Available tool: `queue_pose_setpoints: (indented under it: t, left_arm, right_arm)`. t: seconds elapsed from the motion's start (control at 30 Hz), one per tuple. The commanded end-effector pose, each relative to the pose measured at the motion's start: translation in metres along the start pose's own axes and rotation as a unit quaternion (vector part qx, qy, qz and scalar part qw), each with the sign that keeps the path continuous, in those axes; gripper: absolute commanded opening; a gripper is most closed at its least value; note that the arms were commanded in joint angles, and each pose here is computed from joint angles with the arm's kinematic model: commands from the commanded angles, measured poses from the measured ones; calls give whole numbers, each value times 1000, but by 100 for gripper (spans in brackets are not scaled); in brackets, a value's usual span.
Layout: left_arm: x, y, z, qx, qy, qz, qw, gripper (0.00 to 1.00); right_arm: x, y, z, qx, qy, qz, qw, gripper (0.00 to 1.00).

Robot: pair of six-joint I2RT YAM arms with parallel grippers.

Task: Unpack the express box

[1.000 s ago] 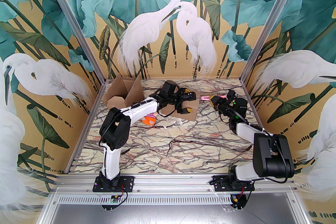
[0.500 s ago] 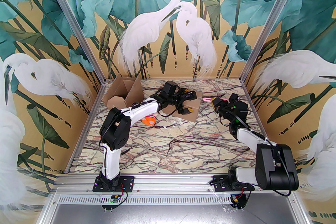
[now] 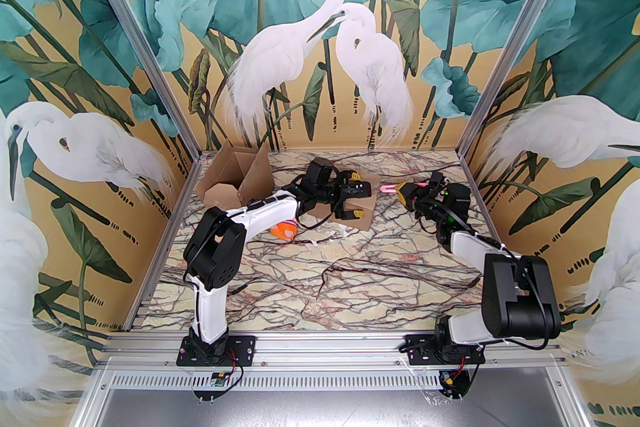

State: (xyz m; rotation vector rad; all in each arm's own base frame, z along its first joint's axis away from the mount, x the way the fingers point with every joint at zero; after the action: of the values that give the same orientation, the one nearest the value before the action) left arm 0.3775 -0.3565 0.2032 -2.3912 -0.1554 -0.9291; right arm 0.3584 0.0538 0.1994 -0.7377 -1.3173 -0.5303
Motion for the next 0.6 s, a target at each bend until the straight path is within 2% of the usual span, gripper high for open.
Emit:
queue_pose_setpoints:
  t: [0.0,0.3,0.47,0.57]
  left_arm:
    - [32,3,-6,14,-20,-68,997,100]
    - [41,4,-1,39,-61,-82,994,100]
    - [5,-8,-14,-40,18,-28,999,100]
    - [-9,-15,-22,-63,18,17,998,99]
  right_arm:
    - [-11,2,38,130,29,18,991,0]
    - [-16,-12,43,76,50,32,995,0]
    - [-9,-16,41,52,42,40,997,0]
    - [-3,-19,41,41,33,50,997,0]
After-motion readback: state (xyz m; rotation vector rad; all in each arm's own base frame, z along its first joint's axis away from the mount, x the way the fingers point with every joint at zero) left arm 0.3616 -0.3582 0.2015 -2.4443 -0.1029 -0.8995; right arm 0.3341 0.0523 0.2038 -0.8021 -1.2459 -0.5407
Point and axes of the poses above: each hand's point on the last joint's axis, 136 mm out from that joint toward the fingers, its own y axis out along the fingers, its own x axis along the line the jaws close on, z = x × y, the point moved 6 cm from there along -y, back along the fingers, and after that the axes turned 15 degrees about y, right-handed, at the moved point
